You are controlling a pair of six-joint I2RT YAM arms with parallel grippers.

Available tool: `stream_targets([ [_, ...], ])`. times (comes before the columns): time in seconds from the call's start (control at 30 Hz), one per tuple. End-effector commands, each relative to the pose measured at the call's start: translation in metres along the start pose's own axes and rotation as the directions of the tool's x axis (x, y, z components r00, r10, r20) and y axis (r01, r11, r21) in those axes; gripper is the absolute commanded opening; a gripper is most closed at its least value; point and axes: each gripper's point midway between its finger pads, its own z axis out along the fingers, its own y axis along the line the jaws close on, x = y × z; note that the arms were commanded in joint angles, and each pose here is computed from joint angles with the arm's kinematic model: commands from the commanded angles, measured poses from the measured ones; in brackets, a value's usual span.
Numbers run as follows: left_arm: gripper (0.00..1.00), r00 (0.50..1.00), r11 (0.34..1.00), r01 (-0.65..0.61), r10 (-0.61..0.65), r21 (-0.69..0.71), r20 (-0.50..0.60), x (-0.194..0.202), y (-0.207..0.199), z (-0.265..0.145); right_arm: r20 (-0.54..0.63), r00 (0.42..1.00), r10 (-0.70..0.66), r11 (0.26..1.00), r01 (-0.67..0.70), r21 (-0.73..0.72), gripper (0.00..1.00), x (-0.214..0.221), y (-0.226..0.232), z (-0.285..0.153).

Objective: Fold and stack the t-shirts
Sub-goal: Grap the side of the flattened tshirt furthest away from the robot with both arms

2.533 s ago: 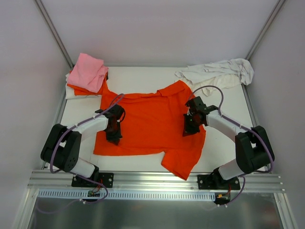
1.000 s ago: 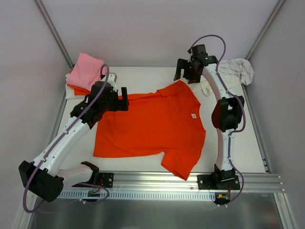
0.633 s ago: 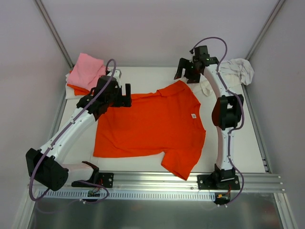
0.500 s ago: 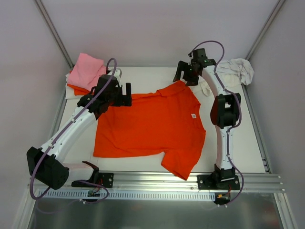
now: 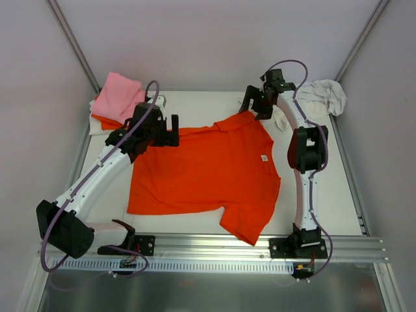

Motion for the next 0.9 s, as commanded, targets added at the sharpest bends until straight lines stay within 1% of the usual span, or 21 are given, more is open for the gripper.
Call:
stream_targets([
  [0.0, 0.93, 0.999, 1.000, 0.011, -0.011, 0.005, 0.034, -0.014, -0.005, -0.004, 0.007, 1.000, 0.022, 1.000, -0.022, -0.019, 0.89, -0.004, -0.001, 0.000],
  [0.47, 0.94, 0.999, 1.000, 0.006, -0.006, -0.011, 0.036, -0.018, -0.003, -0.002, -0.029, 0.997, 0.067, 0.998, -0.068, -0.019, 0.86, 0.005, -0.013, 0.016],
  [0.67, 0.94, 1.000, 1.000, 0.004, -0.004, -0.014, 0.031, -0.017, -0.003, -0.001, -0.034, 0.996, 0.078, 0.996, -0.079, -0.030, 0.81, 0.006, -0.012, 0.021],
  [0.87, 0.94, 0.999, 1.000, -0.002, 0.002, -0.014, 0.033, -0.019, -0.004, 0.001, -0.022, 0.997, 0.077, 0.996, -0.078, -0.051, 0.71, 0.003, -0.006, 0.021],
])
